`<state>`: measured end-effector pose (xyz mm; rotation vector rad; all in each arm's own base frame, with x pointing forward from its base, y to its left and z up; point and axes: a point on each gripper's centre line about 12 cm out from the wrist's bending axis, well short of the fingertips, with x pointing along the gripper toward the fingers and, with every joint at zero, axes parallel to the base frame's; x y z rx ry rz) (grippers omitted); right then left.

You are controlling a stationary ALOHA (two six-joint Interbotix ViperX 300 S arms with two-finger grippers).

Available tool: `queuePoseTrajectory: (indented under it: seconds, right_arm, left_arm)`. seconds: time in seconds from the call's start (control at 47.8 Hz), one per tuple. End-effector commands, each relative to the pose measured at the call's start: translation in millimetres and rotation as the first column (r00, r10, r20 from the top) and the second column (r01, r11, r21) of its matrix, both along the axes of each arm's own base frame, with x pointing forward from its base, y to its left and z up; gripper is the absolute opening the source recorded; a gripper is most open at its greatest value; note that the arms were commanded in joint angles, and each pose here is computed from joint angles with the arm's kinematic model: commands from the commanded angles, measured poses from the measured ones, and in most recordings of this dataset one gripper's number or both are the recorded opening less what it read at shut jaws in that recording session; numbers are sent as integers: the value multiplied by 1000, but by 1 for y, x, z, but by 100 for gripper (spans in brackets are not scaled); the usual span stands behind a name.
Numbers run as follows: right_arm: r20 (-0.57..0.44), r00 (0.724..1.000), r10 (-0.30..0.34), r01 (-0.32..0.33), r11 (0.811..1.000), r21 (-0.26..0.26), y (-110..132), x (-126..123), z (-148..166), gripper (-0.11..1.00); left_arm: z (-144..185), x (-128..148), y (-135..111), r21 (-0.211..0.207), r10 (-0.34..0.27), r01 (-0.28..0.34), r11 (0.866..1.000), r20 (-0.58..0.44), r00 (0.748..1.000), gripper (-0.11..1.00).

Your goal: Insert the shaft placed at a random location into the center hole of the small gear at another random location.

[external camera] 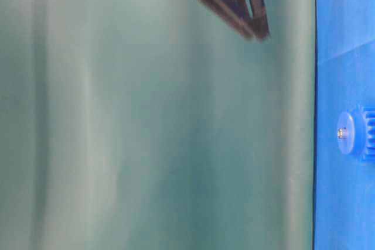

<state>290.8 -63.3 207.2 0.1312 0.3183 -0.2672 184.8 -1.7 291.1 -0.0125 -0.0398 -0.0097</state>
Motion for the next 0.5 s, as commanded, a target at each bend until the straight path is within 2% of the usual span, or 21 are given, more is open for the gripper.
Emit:
queuePoseTrajectory:
  seconds: [0.0, 0.168, 0.482]
  right_arm:
    - [48, 999, 5, -5, 1000, -3, 4, -11, 12, 78]
    - [77, 997, 15, -15, 1000, -7, 10, -25, 17, 78]
    - [77, 997, 15, -15, 1000, -7, 10, -26, 16, 78]
  left_arm:
    - [6, 0, 0, 0, -2, 2, 1000, 15, 1000, 0]
    - [6, -3, 0, 0, -2, 2, 1000, 14, 1000, 0]
    - [6, -4, 0, 0, -2, 2, 1000, 12, 1000, 0]
